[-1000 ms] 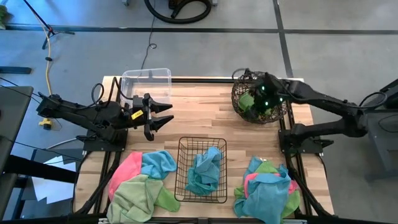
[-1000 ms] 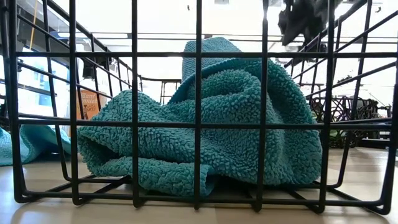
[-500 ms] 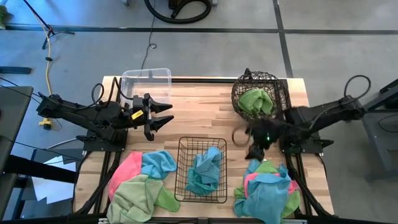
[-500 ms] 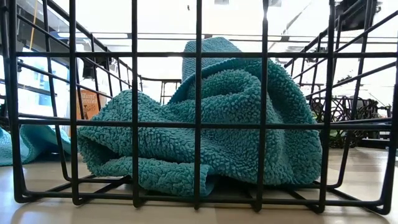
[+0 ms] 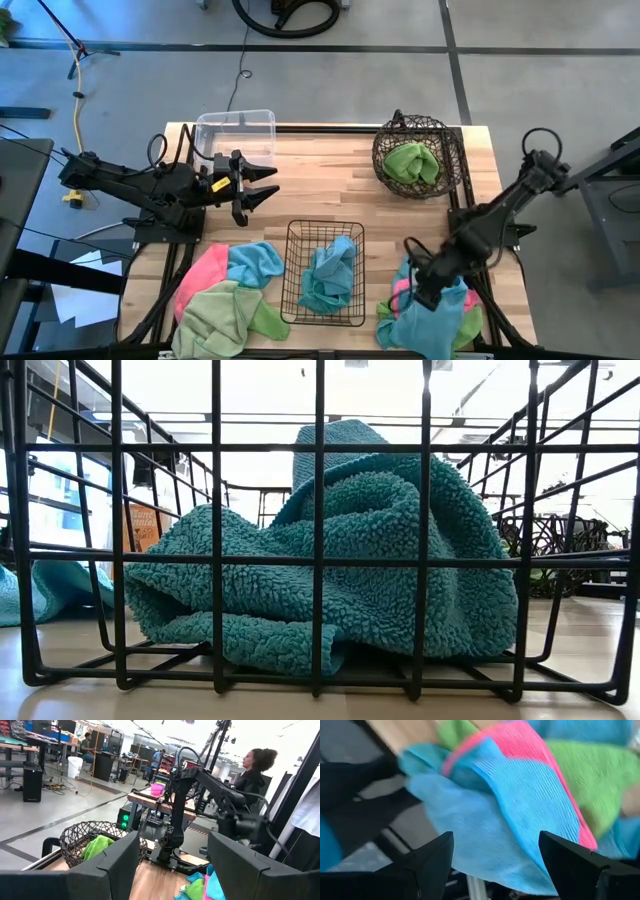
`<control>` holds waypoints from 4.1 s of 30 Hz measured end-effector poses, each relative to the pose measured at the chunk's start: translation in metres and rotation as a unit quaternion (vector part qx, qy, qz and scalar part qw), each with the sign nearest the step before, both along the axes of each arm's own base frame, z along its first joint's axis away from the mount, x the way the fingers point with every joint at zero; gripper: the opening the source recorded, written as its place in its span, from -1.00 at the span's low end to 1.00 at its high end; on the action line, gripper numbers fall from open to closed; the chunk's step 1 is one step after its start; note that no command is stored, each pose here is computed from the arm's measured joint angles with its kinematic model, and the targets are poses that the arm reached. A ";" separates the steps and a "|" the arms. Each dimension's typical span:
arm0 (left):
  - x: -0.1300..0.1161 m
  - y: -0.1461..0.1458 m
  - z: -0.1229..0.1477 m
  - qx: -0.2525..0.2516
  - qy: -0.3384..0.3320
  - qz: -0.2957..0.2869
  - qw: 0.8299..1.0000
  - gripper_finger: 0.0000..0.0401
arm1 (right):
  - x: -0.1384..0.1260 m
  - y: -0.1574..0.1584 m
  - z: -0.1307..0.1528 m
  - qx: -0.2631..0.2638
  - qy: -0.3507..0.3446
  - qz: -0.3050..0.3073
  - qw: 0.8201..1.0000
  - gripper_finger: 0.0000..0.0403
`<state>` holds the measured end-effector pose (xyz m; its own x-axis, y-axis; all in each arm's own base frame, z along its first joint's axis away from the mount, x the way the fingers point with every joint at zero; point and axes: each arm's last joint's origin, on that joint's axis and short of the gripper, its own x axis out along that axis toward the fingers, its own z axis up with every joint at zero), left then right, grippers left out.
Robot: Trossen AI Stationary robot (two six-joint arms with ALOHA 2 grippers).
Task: Sort microfiber towel by color & place in baskets
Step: Put the blue towel into the bottom basket
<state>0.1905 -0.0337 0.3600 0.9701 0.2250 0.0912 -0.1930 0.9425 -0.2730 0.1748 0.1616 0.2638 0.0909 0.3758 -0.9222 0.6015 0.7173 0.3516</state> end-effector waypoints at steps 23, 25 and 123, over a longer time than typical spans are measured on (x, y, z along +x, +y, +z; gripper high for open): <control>0.001 0.004 0.000 -0.001 0.000 0.010 1.000 0.12 | -0.008 0.028 -0.040 -0.070 0.149 -0.009 0.986 0.04; 0.001 0.004 0.000 -0.001 0.000 0.010 1.000 0.12 | -0.008 0.028 -0.039 -0.068 0.148 -0.011 0.987 -0.24; -0.017 -0.014 0.014 0.086 -0.037 -0.037 0.995 0.12 | 0.110 -0.082 0.206 -0.172 -0.712 0.103 0.673 -1.00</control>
